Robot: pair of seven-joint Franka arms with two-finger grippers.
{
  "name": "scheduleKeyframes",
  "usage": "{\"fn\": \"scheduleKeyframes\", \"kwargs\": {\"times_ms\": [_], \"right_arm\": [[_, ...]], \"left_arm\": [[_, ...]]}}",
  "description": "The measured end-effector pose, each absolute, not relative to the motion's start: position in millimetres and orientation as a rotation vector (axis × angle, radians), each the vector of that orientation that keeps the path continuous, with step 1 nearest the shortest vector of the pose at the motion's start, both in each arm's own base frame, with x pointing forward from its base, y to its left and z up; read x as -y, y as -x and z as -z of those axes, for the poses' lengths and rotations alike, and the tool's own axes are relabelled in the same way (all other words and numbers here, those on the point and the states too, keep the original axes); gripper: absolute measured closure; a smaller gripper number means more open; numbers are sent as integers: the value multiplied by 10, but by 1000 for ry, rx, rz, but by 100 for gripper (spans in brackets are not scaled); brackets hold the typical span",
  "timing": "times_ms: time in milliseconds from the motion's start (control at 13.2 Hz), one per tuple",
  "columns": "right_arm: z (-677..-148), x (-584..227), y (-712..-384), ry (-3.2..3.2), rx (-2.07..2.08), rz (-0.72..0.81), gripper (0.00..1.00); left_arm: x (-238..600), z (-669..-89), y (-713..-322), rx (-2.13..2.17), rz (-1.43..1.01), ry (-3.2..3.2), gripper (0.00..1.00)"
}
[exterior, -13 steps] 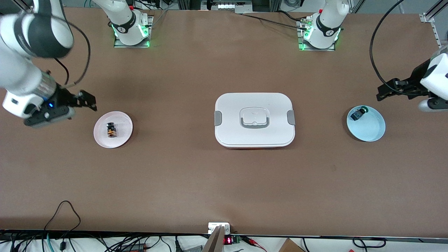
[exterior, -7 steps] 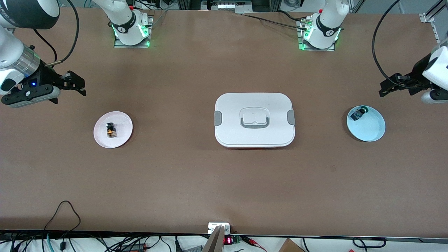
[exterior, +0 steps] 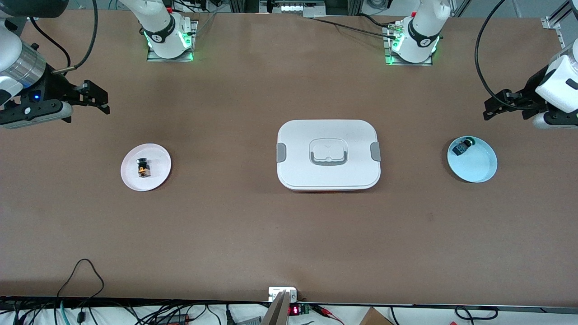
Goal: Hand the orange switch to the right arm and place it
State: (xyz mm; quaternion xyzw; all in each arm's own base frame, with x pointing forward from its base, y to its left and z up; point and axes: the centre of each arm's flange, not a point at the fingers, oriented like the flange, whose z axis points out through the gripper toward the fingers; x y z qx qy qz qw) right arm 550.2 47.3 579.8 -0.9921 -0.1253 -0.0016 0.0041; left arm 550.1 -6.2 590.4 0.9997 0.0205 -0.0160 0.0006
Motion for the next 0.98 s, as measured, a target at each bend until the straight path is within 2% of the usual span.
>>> {"fn": "scheduleKeyframes", "kwargs": {"times_ms": [982], "right_arm": [[-5725, -469, -5549, 3107, 396, -19, 0]], "left_arm": [[108, -5927, -5505, -51, 40, -3140, 0]]}}
